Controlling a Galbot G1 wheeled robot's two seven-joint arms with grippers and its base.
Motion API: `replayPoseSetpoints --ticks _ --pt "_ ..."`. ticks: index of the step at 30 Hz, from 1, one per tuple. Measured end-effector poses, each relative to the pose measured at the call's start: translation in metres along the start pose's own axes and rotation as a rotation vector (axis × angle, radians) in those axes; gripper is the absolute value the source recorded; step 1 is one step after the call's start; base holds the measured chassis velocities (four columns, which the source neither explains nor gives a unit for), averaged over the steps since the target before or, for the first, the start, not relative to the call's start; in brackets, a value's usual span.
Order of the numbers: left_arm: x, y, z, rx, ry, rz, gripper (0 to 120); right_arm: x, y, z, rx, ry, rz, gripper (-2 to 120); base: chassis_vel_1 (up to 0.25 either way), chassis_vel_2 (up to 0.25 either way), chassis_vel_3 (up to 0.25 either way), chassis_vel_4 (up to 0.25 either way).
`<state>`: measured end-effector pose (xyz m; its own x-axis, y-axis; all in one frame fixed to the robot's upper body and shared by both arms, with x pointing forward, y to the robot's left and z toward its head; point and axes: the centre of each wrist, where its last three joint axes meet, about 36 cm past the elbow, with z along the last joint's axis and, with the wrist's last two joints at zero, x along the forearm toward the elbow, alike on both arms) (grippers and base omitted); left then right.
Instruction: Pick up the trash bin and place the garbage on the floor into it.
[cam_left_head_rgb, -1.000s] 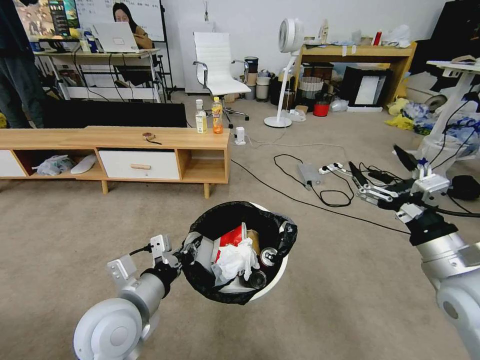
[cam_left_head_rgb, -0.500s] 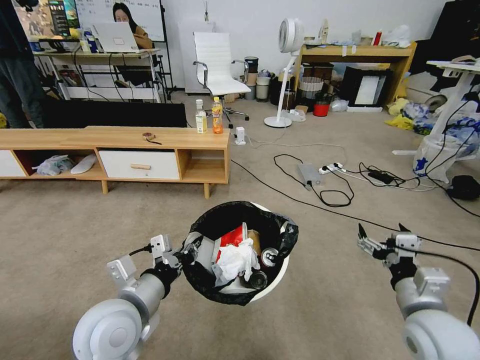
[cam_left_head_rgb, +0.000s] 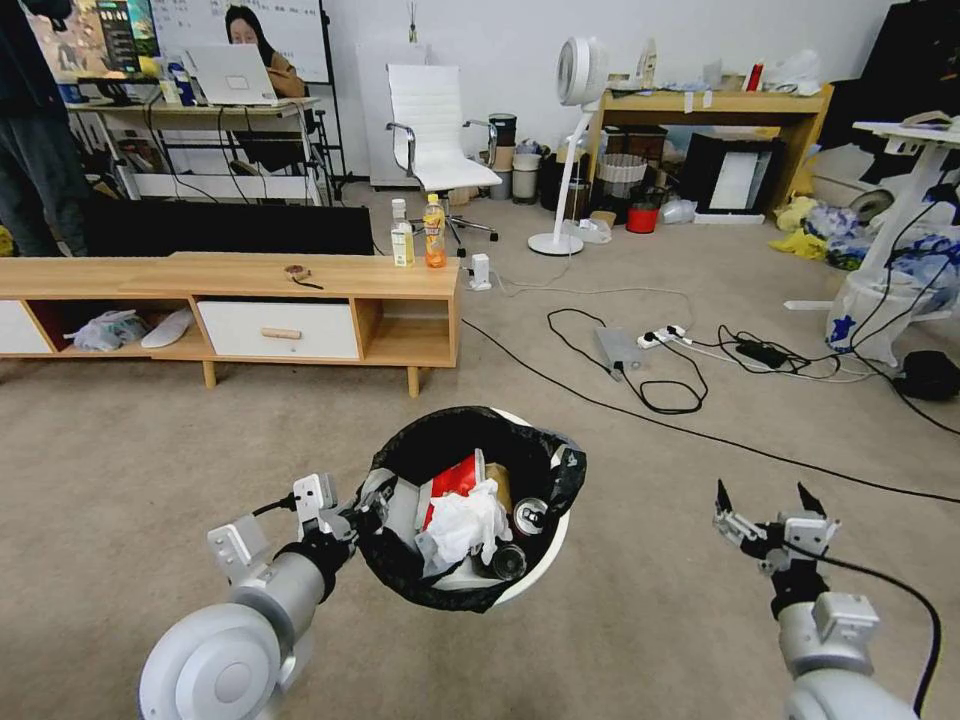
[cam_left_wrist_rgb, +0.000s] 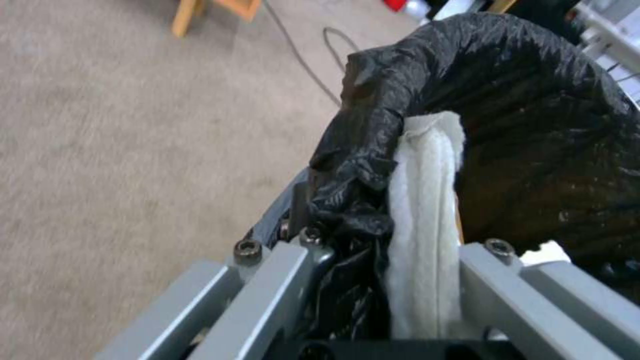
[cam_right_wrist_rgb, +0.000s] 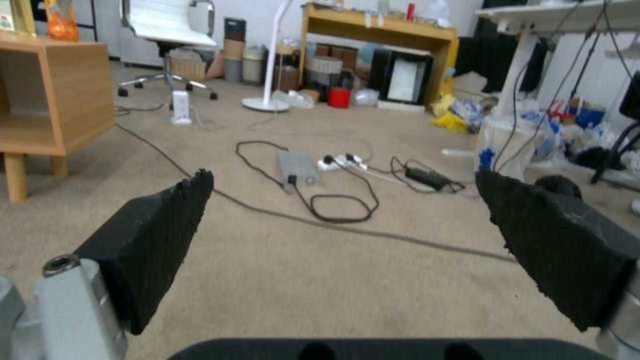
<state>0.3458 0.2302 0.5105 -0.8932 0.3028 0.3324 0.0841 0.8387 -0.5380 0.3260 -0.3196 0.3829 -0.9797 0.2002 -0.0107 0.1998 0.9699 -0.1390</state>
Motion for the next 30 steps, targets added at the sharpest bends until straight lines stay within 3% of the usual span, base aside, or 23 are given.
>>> replayPoseSetpoints --ticks 13,30 --pt "-0.011 0.002 0.024 0.017 0.034 -0.039 7 0.018 0.016 0.051 -0.029 0.057 0.012 100 0.000 0.000 0.000 0.000" --pt "-0.010 0.002 0.032 0.017 0.027 -0.042 7 0.020 0.032 0.060 -0.039 0.042 0.014 100 0.000 0.000 0.000 0.000"
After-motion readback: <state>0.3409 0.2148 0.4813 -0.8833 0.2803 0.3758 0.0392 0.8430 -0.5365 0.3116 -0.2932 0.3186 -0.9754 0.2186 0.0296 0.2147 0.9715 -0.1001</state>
